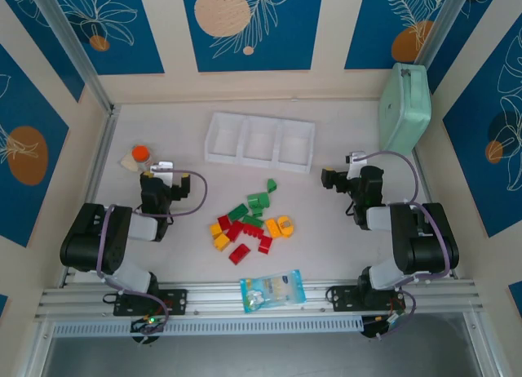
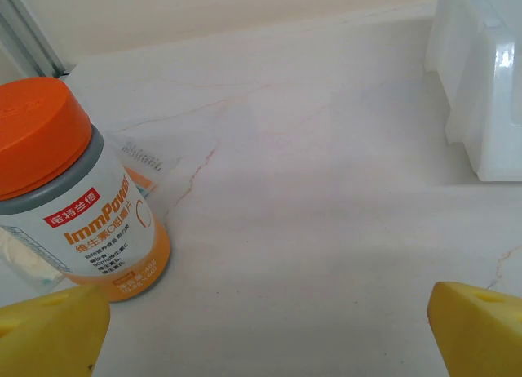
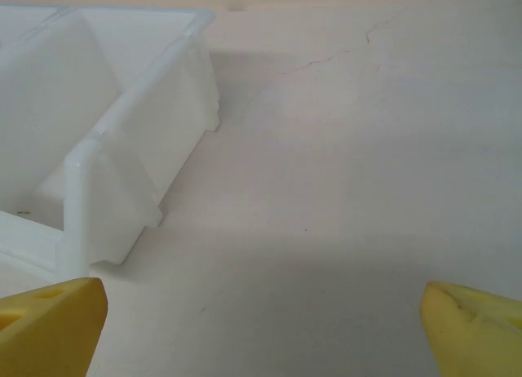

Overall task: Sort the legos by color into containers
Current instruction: Pick up the lego from the bottom-center of the table.

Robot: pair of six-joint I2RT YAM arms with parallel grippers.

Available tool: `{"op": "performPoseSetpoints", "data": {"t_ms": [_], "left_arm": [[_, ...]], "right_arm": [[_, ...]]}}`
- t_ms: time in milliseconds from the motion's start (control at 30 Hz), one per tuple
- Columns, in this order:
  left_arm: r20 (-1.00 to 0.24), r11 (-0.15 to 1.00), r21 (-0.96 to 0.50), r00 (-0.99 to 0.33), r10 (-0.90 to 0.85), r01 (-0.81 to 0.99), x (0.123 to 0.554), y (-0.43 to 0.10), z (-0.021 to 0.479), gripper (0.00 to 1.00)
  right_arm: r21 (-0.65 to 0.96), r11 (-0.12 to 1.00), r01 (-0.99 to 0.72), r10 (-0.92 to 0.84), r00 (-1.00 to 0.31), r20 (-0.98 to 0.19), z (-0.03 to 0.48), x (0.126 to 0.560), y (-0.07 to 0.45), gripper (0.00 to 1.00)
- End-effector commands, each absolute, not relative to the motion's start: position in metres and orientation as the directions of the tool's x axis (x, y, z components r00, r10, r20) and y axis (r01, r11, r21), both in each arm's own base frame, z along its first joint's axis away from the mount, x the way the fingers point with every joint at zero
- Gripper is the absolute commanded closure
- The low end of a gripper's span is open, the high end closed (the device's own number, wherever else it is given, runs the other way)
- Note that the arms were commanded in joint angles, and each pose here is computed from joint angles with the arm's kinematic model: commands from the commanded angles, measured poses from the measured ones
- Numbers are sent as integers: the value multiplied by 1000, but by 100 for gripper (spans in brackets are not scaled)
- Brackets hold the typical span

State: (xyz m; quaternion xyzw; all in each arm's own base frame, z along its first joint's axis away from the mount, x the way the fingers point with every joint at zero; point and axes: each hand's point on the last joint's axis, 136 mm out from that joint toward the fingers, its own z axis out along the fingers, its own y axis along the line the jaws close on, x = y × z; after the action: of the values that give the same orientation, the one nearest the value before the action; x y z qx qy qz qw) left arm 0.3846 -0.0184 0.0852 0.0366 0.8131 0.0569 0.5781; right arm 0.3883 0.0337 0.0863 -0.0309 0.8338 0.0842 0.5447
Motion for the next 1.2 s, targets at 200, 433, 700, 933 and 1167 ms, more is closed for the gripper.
{"op": "performPoseSetpoints", "data": {"t_ms": [200, 433, 700, 933, 1167], "left_arm": [[-946, 989, 146, -293, 137, -11, 392, -21, 95, 0], [-948, 989, 115, -307, 81, -94, 393, -4, 95, 0], [-949, 989, 110, -307, 75, -100, 393, -1, 95, 0], [-949, 989, 108, -306, 72, -102, 393, -1, 96, 0], [-949, 983, 173, -276, 150, -60, 388, -17, 121, 0]], "right_arm": [[128, 980, -153, 59, -387, -920, 94, 396, 34, 1], [160, 975, -157, 87, -395, -915, 94, 396, 31, 1], [159, 975, -153, 87, -396, -914, 94, 396, 30, 1], [148, 977, -150, 78, -393, -916, 94, 397, 31, 1], [59, 998, -30, 46, -334, -942, 113, 388, 23, 1]]}}
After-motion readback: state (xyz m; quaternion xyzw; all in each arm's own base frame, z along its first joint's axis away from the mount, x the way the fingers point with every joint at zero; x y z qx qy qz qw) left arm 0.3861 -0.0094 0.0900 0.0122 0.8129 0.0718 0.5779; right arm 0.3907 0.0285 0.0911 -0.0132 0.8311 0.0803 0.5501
